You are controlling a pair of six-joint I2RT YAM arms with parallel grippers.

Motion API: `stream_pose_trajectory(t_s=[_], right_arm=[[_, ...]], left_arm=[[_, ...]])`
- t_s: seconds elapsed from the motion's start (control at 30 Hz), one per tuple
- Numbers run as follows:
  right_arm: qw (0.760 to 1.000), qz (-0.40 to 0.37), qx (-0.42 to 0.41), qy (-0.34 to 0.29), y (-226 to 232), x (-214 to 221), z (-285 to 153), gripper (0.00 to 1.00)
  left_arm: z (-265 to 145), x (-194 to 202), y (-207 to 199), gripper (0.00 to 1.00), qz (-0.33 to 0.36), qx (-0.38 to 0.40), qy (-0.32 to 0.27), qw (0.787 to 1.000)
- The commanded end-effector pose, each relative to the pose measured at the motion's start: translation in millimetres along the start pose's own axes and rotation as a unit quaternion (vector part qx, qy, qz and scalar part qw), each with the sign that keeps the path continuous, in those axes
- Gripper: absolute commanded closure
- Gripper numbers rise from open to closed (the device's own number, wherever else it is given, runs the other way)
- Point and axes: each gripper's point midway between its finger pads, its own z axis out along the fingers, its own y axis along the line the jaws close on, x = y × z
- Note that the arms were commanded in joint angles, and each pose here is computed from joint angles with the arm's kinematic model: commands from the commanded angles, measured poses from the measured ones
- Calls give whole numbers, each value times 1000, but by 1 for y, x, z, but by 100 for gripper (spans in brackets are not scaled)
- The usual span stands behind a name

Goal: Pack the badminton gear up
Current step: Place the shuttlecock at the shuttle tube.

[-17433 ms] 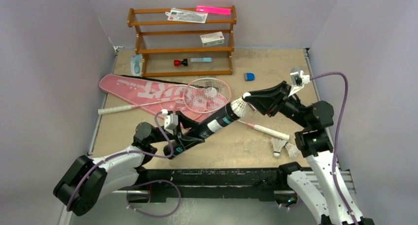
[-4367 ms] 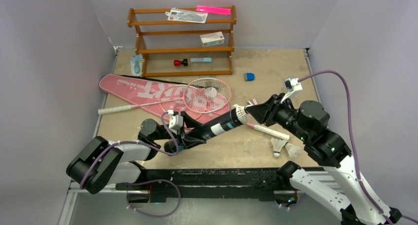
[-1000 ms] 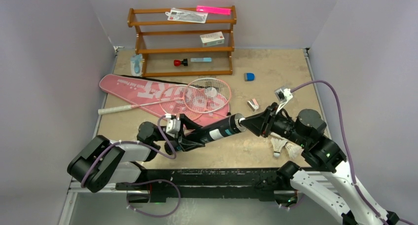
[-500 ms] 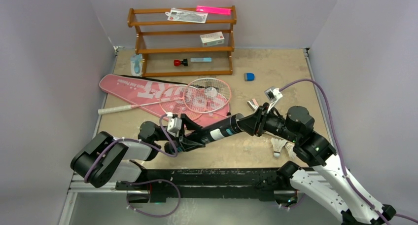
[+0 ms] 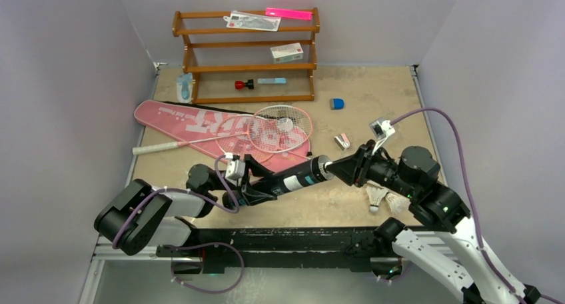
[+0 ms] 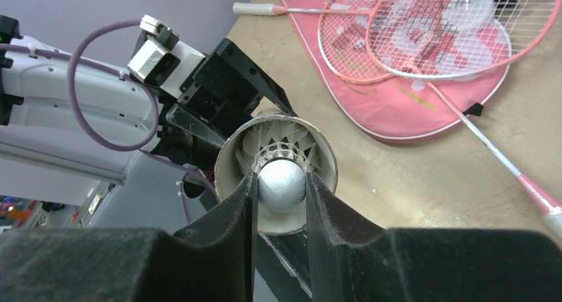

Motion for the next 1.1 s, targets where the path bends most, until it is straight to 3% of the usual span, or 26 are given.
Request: stream_pose_trajectory(t_s=[0.0,0.1,0.2,0.3,0.5,0.7,1.07], right_arm=[[998,-33,41,-36,-3,-24,-21,67],[997,-38,47,-39,-3,-25,-26,59],[998,-37,38,-34,-1,-23,-24,68],[999,-33,26,-25,2,-20,-18,71],[999,-29,24,-24,4,-19,-21,58],[999,-20,22,-12,4,-11,-27,56],[1000,-2,-26,-2,18,-6,-15,70]], left_arm=[[1,-35,-13,53,110,31,-49,992],[1,-35,-15,53,109,33,-47,992],[0,-35,-16,53,111,34,-47,992],[0,-36,-16,53,111,34,-48,992],[1,-35,-12,53,108,27,-44,993],[1,-32,-8,53,103,18,-38,994],[2,-31,-8,53,100,19,-36,994]])
